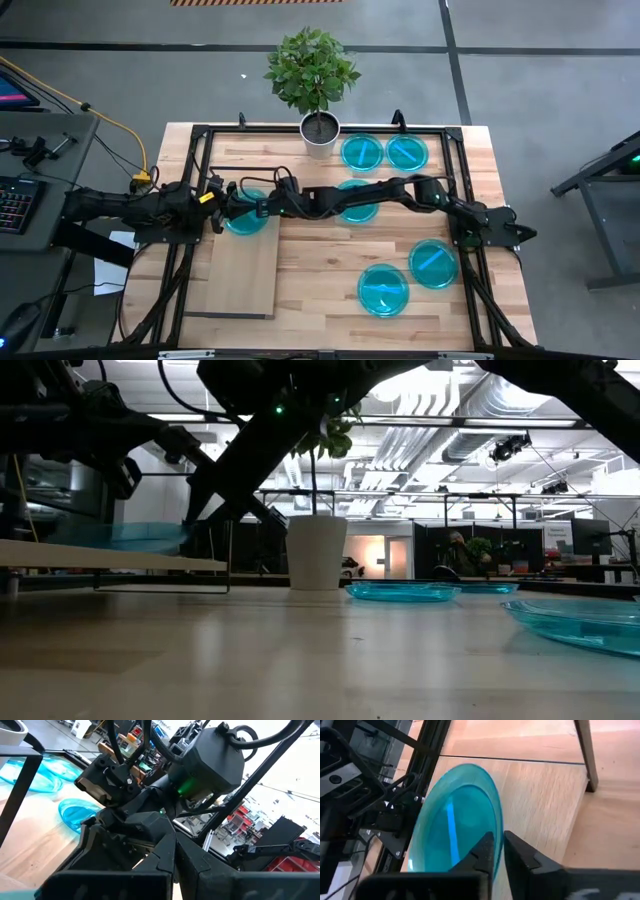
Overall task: Place and stack plates onto a shelf
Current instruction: Put the middle right blue plate on the shelf, then put the middle blue plate on the shelf
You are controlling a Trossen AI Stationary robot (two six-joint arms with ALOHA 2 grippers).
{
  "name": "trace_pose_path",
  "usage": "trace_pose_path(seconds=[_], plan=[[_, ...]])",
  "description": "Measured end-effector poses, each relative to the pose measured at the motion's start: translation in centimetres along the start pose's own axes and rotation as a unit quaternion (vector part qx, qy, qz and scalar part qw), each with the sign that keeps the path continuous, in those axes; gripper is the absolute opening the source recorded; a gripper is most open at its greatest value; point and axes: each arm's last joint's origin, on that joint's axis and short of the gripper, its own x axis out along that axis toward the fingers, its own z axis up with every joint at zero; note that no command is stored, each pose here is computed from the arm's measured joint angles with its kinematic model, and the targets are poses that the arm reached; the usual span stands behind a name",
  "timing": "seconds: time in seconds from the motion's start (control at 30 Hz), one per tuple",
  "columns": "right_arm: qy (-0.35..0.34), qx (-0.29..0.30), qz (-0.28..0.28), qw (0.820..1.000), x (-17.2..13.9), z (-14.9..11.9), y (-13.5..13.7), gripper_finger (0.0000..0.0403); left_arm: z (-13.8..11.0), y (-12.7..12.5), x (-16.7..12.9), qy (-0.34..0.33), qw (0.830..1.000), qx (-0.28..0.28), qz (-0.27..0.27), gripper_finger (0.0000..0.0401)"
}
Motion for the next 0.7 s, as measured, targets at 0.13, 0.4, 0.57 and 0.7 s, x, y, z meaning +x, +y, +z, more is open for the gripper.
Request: trace_pose_path(seconds=[0.13,0.4,0.57,0.7], plan=[[0.004,-0.012,0.000,1.000,0.1,0.5,-0.2,0.0078,0.0,0.0,0.0,0.000,1.000,0.000,0.001,0.0001],[0.024,-0.124,-0.023,0.992,-1.1,2.2,-0.2,0.0127,0.0,0.0,0.0,0.000,1.000,0.000,0.001,0.0001],[0.077,-0.260,-0.094,0.958,-4.3,2.9,-0.7,0.0129,0.0,0.0,0.0,0.000,1.000,0.000,0.001,0.0001],[0.133,-0.353,-0.163,0.912,-7.1,2.0,-1.3,0.0129,0.0,0.0,0.0,0.000,1.000,0.000,0.001,0.0001]])
